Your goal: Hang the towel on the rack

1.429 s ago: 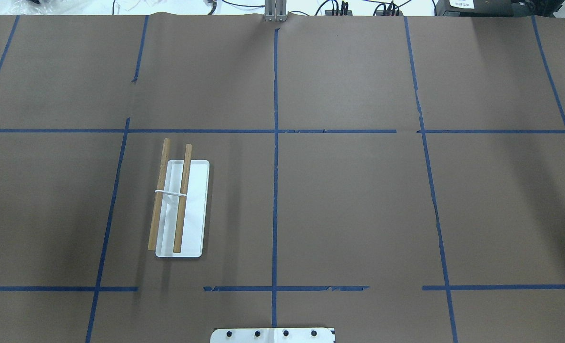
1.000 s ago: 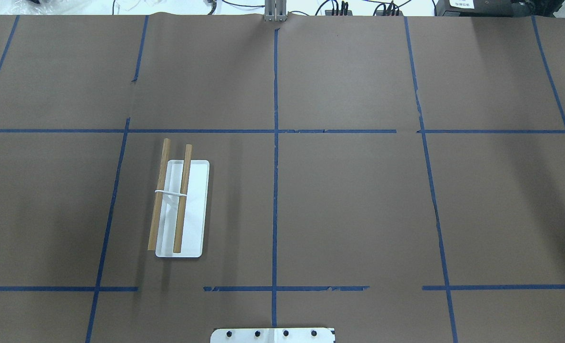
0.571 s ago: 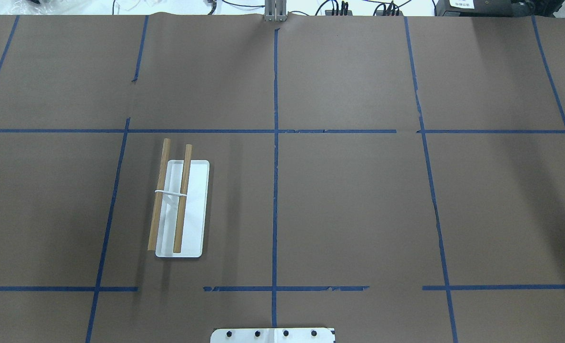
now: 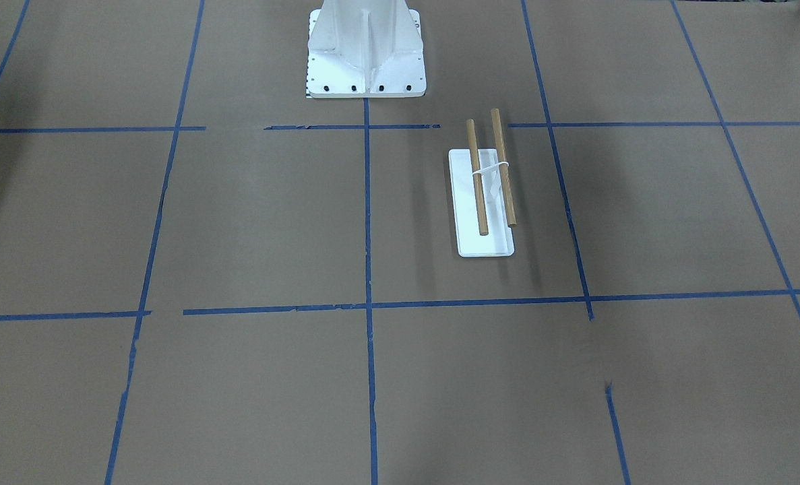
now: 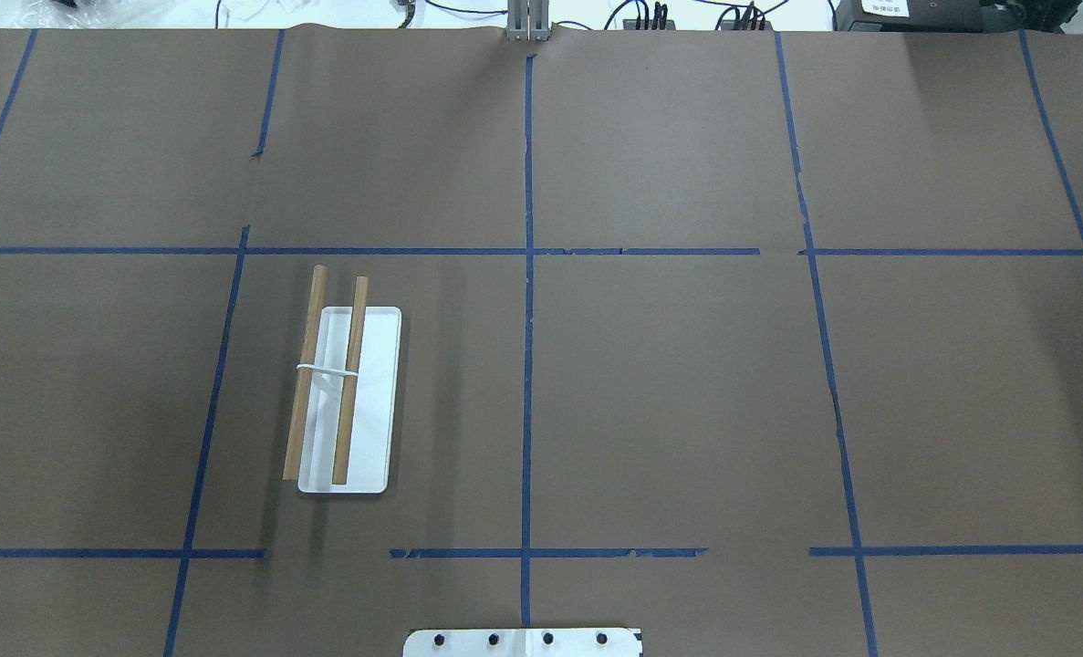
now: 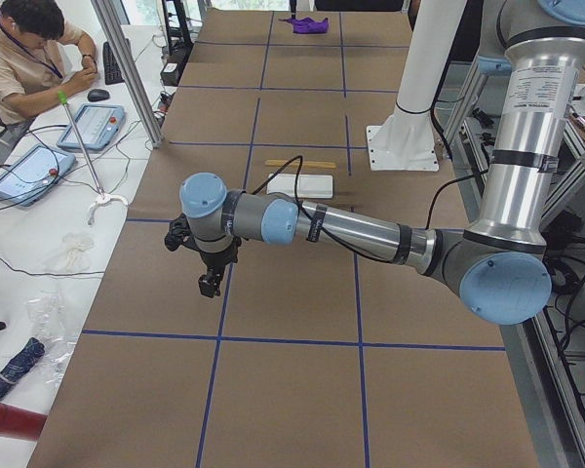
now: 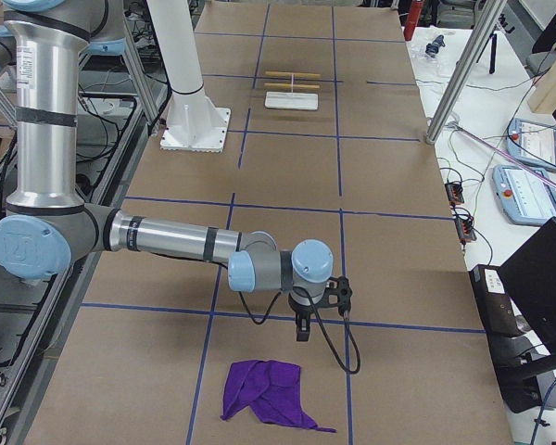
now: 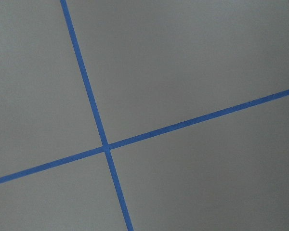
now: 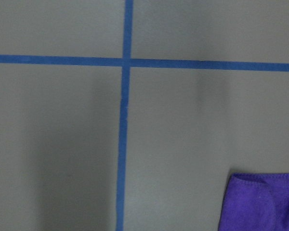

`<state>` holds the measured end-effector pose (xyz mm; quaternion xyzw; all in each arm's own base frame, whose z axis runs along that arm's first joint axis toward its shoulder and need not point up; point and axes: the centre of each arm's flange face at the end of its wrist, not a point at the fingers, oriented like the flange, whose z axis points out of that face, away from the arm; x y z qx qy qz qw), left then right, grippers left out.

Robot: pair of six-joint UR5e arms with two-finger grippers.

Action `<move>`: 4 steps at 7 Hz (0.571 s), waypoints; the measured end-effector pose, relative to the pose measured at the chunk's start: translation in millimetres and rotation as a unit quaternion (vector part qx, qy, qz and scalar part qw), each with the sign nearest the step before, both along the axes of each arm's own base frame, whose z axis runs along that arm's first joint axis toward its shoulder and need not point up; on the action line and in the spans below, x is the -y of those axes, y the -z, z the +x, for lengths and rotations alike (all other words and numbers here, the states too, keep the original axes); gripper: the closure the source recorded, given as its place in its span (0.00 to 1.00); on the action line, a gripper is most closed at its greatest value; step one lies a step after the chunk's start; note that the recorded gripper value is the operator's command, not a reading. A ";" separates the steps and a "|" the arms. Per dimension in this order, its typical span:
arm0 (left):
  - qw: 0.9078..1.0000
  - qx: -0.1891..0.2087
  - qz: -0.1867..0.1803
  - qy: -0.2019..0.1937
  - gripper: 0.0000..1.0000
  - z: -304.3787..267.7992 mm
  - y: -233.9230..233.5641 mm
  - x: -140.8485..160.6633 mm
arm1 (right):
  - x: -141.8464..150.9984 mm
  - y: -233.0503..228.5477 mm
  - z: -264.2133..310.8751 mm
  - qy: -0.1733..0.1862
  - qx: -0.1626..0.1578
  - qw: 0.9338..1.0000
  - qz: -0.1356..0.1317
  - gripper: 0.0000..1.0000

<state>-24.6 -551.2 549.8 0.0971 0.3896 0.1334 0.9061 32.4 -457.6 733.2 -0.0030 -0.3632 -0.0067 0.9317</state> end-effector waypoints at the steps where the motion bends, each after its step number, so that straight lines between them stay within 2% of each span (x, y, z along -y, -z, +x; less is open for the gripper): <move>1: 1.000 -0.001 0.005 0.000 0.00 0.5 0.0 0.9 | -3.2 -50.8 1.7 -0.002 -0.004 1.000 -0.004 0.00; 2: 1.000 -0.001 0.007 -0.001 0.00 0.8 0.0 1.3 | -6.9 -84.6 2.5 -0.004 -0.008 1.000 -0.005 0.01; 4: 1.000 -0.001 0.012 -0.001 0.00 1.0 0.1 2.0 | -7.8 -110.1 3.7 -0.012 -0.018 1.000 -0.017 0.05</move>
